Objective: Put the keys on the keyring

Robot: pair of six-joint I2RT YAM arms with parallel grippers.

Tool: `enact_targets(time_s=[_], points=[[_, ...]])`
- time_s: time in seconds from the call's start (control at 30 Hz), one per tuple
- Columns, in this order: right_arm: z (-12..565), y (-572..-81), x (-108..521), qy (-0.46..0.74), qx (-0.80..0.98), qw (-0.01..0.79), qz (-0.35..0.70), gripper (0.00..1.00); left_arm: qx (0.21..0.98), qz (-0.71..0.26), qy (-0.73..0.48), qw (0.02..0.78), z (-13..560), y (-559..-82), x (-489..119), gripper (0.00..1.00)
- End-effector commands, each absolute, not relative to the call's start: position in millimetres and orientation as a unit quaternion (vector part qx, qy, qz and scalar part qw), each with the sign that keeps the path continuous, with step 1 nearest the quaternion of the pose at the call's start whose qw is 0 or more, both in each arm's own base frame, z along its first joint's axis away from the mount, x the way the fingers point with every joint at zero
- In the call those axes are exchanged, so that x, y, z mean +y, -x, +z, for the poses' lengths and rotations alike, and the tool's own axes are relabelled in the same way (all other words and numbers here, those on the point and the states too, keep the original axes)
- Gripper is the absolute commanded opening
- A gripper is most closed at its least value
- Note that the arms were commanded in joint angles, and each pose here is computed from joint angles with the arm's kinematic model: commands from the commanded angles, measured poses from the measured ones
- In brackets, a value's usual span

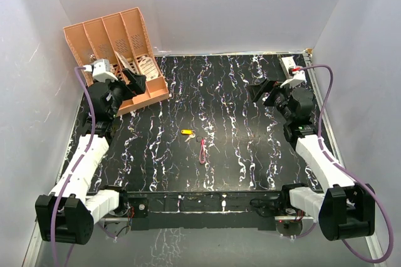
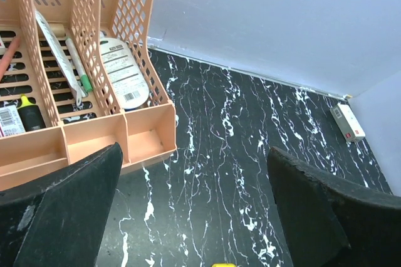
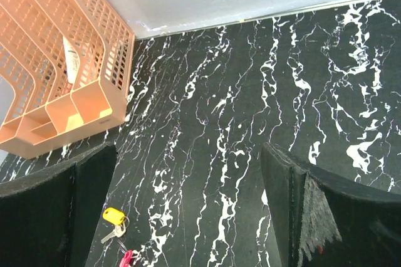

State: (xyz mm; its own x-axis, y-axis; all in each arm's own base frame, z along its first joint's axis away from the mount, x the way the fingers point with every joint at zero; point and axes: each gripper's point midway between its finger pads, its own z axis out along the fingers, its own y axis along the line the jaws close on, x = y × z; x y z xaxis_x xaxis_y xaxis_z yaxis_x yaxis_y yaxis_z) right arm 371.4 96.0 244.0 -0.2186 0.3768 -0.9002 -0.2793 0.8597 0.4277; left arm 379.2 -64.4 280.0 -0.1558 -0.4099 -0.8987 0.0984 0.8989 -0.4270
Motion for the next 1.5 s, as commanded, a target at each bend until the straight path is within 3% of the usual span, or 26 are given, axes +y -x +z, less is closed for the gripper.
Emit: enact_targets(time_s=[0.0, 0.3, 0.47, 0.77, 0.93, 1.3, 1.47], points=[[274, -366, 95, -0.025, 0.707, 0.654, 0.266, 0.98, 0.708, -0.228, 0.075, 0.664, 306, -370, -76, 0.99], [255, -368, 84, -0.078, 0.732, 0.629, 0.249, 0.98, 0.697, -0.270, 0.146, 0.648, 306, -359, -74, 0.99], [244, -360, 95, -0.034, 0.752, 0.606, 0.256, 0.98, 0.723, -0.256, 0.179, 0.616, 287, -361, -69, 0.98], [180, -337, 169, 0.082, 0.821, 0.493, 0.276, 0.97, 0.765, -0.300, 0.093, 0.562, 232, -342, -105, 0.93], [158, -317, 224, 0.143, 0.829, 0.458, 0.288, 0.89, 0.789, -0.301, 0.044, 0.535, 210, -333, -133, 0.90], [116, -305, 275, 0.202, 0.821, 0.414, 0.338, 0.58, 0.799, -0.333, 0.007, 0.500, 178, -312, -177, 0.90], [99, -308, 295, 0.227, 0.821, 0.403, 0.336, 0.52, 0.805, -0.328, -0.001, 0.494, 168, -310, -181, 0.89]])
